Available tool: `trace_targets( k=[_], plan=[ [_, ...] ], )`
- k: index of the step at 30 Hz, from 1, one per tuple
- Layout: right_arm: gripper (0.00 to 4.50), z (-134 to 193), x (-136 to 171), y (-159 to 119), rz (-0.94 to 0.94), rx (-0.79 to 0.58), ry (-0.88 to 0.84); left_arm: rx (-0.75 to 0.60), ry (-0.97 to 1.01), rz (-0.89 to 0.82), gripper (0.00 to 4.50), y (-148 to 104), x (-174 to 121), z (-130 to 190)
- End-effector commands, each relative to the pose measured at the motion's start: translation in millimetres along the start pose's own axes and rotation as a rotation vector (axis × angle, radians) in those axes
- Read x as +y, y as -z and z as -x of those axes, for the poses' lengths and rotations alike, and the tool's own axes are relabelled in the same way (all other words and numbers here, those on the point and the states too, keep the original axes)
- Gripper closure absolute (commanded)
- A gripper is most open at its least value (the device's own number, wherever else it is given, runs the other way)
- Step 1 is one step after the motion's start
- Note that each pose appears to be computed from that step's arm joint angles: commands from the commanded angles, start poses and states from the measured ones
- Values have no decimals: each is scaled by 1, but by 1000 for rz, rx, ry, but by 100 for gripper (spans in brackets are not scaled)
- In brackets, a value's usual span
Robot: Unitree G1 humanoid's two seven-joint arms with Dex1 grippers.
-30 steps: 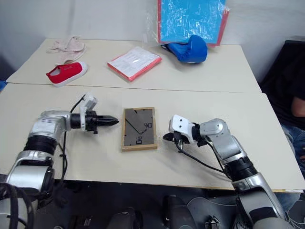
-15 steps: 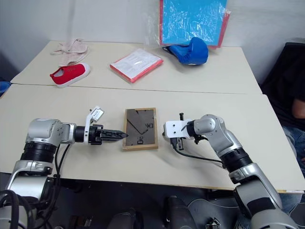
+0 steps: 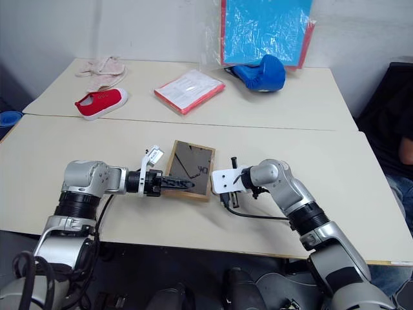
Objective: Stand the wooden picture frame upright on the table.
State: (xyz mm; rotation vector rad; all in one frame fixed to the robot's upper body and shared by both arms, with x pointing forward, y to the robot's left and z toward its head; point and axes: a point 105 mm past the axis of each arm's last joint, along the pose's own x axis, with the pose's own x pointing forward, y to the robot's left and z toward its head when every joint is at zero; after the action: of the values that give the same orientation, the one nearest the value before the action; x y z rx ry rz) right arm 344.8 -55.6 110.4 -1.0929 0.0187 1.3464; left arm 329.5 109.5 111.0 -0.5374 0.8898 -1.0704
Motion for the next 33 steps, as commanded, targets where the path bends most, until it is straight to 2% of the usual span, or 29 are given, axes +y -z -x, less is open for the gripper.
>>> trace_targets(
  k=[1, 8, 9, 12, 15, 20, 26, 27, 33],
  plan=[
    [450, -1, 2, -7, 35, -15, -12, 26, 29, 47, 117, 9, 1, -3],
    [450, 9, 5, 0, 7, -6, 7, -5, 54, 25, 329, 3, -6, 22],
    [450, 14, 3, 0, -15, -14, 25, -18, 61, 5, 339, 1, -9, 26],
    [450, 31, -7, -7, -144, -75, 71, -46, 84, -49, 340, -5, -18, 33],
    [394, 57, -27, -34, -381, -233, 105, -81, 125, -125, 340, -11, -33, 39],
    [226, 85, -53, -81, -610, -428, 66, -86, 132, -288, 340, -12, -55, 36],
    [18, 76, -76, -99, -742, -489, 63, -83, 185, -402, 340, -9, -74, 30],
    [0, 74, -78, -100, -750, -492, 62, -80, 186, -410, 340, -8, -75, 29],
    [0, 67, -63, -132, -677, -551, -72, -58, 134, -443, 340, -6, -69, 22]
  ],
)
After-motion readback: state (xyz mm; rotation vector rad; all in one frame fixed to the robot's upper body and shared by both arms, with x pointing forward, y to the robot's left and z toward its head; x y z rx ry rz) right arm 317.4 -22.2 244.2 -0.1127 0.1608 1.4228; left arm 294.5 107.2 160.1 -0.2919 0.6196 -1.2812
